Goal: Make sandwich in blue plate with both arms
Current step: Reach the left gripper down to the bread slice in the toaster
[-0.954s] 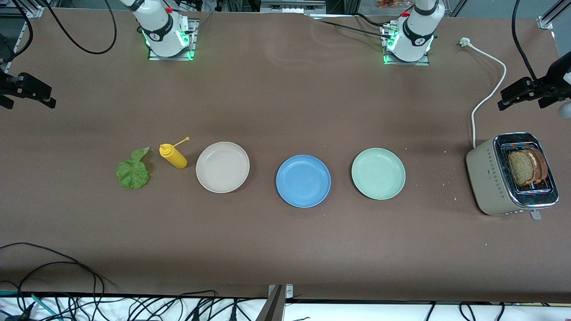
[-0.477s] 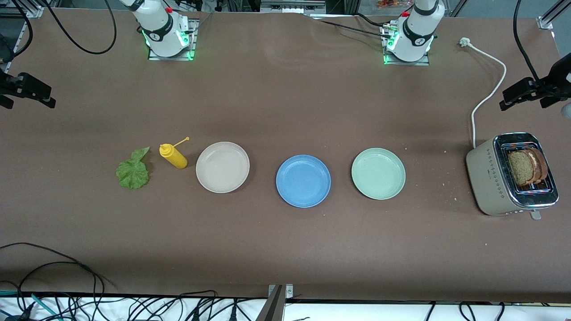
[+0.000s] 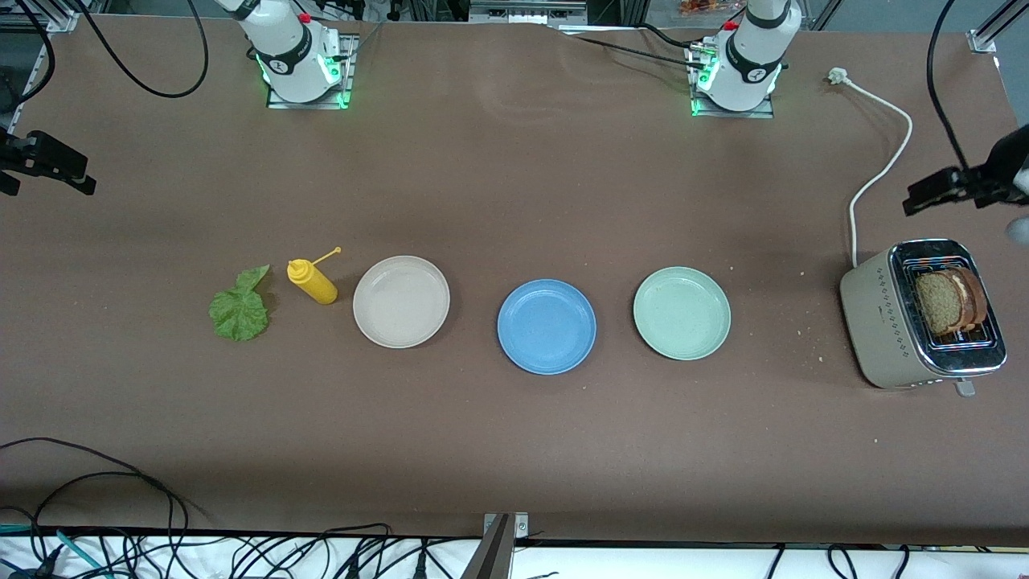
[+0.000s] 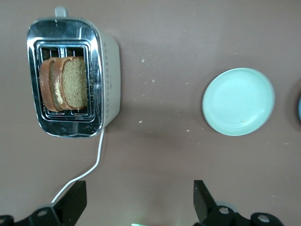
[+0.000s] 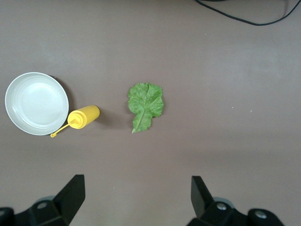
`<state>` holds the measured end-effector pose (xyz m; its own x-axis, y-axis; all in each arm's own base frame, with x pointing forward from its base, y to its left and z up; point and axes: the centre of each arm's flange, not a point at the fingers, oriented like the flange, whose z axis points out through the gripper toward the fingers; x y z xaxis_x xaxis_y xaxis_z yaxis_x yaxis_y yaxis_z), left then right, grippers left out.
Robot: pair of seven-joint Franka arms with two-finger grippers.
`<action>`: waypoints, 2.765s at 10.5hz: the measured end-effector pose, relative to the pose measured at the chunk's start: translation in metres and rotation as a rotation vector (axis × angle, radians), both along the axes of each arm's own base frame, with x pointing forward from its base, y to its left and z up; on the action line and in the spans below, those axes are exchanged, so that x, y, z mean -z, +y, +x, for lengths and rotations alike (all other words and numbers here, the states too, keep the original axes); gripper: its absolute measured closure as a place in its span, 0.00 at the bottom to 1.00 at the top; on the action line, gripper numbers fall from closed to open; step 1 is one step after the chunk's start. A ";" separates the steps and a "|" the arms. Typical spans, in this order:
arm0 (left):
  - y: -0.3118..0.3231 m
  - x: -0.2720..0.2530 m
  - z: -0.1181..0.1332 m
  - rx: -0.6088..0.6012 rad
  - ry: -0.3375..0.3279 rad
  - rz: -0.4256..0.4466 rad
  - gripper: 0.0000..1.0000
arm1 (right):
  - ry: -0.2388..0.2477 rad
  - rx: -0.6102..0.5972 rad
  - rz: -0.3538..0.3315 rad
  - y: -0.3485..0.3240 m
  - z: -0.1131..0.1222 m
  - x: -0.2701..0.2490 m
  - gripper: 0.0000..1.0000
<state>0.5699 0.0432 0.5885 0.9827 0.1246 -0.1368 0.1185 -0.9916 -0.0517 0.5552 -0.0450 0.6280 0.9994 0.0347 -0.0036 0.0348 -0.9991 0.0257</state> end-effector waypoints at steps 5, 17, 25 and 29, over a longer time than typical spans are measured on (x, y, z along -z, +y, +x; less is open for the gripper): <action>0.062 0.080 0.033 -0.070 0.077 0.036 0.00 | 0.011 0.002 0.001 -0.001 -0.002 0.000 0.00; 0.137 0.189 0.064 -0.049 0.084 0.021 0.00 | 0.013 0.000 0.001 0.000 -0.002 0.000 0.00; 0.155 0.206 0.063 -0.032 0.090 0.013 0.00 | 0.012 0.001 0.001 -0.001 -0.002 0.000 0.00; 0.158 0.210 0.066 -0.031 0.074 0.017 0.00 | 0.012 0.001 0.001 -0.001 -0.002 0.000 0.00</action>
<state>0.6361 0.2010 0.3786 0.9656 0.1580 -0.2068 0.1447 -0.9864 -0.0781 0.5534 -0.0458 0.6280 0.9993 0.0337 -0.0160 0.0341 -0.9991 0.0245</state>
